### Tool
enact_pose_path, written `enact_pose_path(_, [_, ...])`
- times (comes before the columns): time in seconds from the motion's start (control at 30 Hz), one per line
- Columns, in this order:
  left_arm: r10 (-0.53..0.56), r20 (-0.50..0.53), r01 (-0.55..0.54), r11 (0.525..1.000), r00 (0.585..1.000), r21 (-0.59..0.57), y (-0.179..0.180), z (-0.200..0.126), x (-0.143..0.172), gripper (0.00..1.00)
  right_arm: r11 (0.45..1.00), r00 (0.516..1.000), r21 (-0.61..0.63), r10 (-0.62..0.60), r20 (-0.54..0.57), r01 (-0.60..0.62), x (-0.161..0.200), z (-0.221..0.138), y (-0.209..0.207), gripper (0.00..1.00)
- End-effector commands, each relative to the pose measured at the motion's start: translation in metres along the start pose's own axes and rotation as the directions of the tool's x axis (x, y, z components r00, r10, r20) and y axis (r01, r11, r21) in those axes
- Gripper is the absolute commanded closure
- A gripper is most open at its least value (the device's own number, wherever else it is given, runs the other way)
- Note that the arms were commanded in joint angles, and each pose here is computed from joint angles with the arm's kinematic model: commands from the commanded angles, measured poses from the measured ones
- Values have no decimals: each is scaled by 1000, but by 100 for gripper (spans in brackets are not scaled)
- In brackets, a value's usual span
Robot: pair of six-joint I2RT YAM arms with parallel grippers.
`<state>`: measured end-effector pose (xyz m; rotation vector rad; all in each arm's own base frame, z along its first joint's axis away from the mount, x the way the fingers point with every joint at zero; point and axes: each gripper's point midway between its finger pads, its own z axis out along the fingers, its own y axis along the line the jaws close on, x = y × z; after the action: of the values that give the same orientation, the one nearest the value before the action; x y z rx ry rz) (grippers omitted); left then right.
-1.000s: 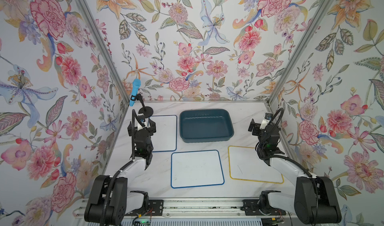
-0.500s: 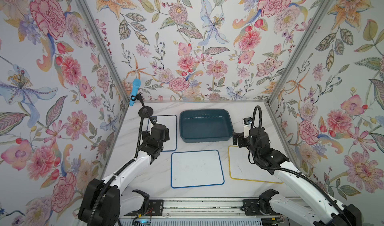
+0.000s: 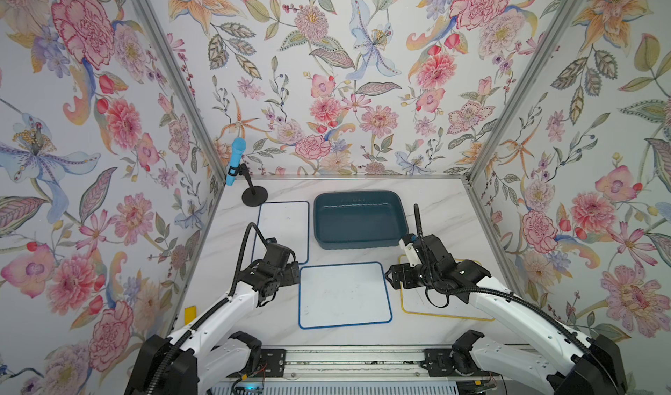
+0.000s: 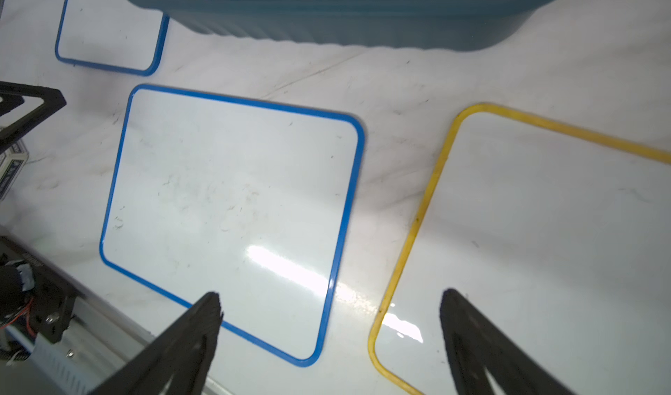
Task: Put the whiteboard into the storage box
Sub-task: Pick up the whiteboard at the center of the board.
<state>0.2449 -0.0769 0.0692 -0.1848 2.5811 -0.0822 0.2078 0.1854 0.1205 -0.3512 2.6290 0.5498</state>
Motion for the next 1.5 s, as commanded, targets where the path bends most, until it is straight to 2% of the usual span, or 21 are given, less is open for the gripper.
enact_pose_path(0.0, [-46,-106,53,996,993,66,-10,-5,25,1,997,990,-61,49,-130,-57,28,8,15,7])
enact_pose_path(0.13, [-70,-173,86,993,982,87,-15,-2,43,3,994,977,-61,82,-195,-95,43,21,15,9])
enact_pose_path(0.3, [-57,-241,76,995,969,71,-14,5,63,3,992,963,-48,103,-249,-118,59,40,13,10])
enact_pose_path(0.5, [-61,-288,113,979,956,168,-34,8,76,6,990,949,-63,101,-299,-126,68,57,12,10])
enact_pose_path(1.0, [-22,-392,156,937,920,313,-74,0,97,9,976,915,-43,183,-360,-213,86,83,-2,10])
enact_pose_path(1.2, [-70,-429,260,878,900,401,-91,-5,104,11,968,894,-121,151,-421,-221,96,88,15,14])
enact_pose_path(1.33, [-127,-424,343,804,897,486,-106,-14,96,11,968,884,-135,129,-450,-210,105,92,20,16])
enact_pose_path(1.47, [-143,-400,365,743,905,560,-119,-28,81,12,965,876,-162,108,-471,-206,112,95,28,18])
